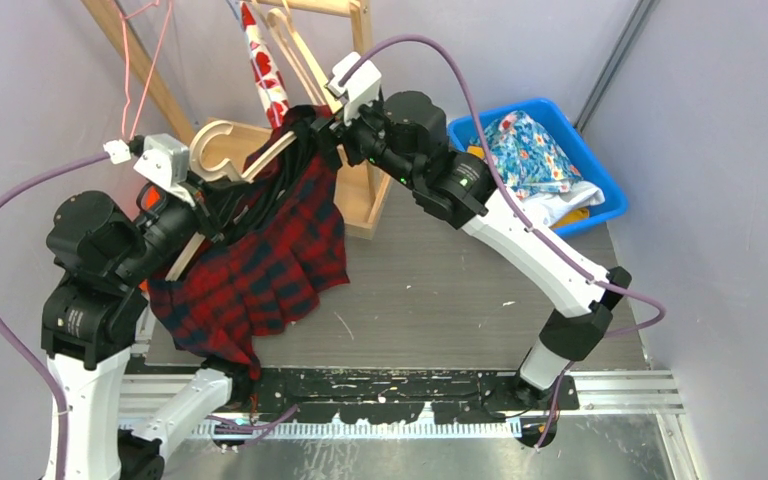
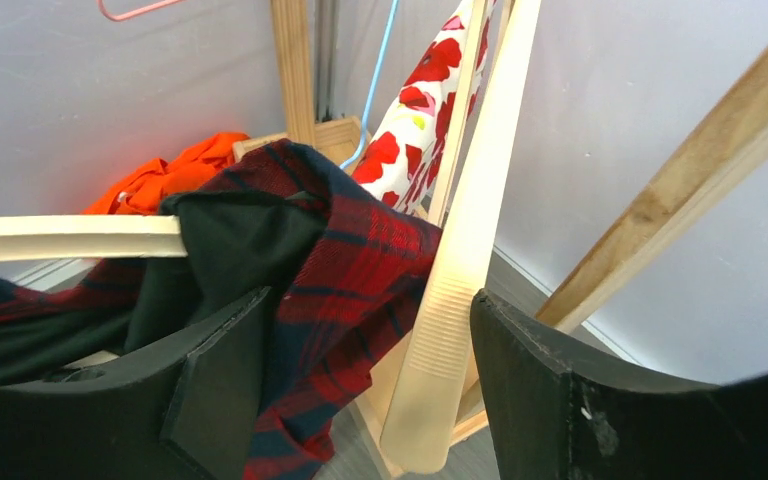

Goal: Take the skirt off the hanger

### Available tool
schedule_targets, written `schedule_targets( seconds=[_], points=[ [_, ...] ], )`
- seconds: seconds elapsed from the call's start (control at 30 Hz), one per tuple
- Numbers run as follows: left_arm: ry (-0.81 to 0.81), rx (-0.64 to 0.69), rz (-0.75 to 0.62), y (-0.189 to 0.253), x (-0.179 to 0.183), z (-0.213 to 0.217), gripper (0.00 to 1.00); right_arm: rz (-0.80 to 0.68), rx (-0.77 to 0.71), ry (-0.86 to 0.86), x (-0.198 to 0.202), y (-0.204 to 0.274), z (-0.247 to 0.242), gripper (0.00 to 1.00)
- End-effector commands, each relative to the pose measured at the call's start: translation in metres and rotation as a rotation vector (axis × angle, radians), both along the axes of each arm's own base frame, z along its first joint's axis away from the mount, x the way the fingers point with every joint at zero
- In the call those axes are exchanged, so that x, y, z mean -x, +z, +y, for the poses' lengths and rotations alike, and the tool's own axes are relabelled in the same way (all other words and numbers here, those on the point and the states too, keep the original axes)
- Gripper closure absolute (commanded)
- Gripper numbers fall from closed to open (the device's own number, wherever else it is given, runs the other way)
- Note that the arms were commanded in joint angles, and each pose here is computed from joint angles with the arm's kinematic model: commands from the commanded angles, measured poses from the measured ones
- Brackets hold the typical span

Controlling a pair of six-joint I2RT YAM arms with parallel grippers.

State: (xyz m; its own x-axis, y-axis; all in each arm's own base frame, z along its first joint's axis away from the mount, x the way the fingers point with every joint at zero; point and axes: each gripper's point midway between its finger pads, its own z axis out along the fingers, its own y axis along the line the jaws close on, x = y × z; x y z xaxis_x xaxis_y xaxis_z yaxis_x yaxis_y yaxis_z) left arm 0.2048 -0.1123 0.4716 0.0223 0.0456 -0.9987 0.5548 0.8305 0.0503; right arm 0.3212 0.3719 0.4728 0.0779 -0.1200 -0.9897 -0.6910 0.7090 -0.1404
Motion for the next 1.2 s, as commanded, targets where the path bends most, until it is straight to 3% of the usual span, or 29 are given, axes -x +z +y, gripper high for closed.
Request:
schedule_targets(
  seconds=[0.0,0.13,0.43,0.6,0.67,0.7,0.87,1.17],
  points=[
    [-0.059,0.026,-0.154,0.039,0.021,-0.004,1.0,-0.064,-0.071,-0.02,-0.003,0.032,-0.002,0.24],
    [-0.113,0.009,-0.158,0.038,0.038,-0.008,1.0,-0.047,-0.083,-0.01,-0.003,0.03,0.003,0.27],
    [-0.292,-0.013,-0.186,0.033,0.089,-0.021,1.0,-0.02,-0.095,0.049,0.021,0.027,0.004,0.46],
    [-0.303,-0.013,-0.187,0.032,0.096,-0.021,1.0,0.001,-0.072,0.042,0.034,0.024,-0.007,0.74],
    [-0.309,-0.019,-0.196,0.034,0.1,-0.02,1.0,-0.02,-0.107,-0.046,0.032,0.033,-0.029,0.96],
    [-0.303,-0.021,-0.204,0.036,0.102,-0.018,1.0,-0.04,-0.129,-0.114,0.028,0.037,-0.043,0.98],
    [-0.28,-0.054,-0.222,0.034,0.113,-0.01,1.0,-0.165,-0.213,-0.384,0.016,0.058,-0.105,0.99],
    [-0.291,-0.026,-0.174,0.021,0.128,-0.008,1.0,-0.322,-0.177,-0.604,-0.003,0.093,-0.161,0.99]
  ],
)
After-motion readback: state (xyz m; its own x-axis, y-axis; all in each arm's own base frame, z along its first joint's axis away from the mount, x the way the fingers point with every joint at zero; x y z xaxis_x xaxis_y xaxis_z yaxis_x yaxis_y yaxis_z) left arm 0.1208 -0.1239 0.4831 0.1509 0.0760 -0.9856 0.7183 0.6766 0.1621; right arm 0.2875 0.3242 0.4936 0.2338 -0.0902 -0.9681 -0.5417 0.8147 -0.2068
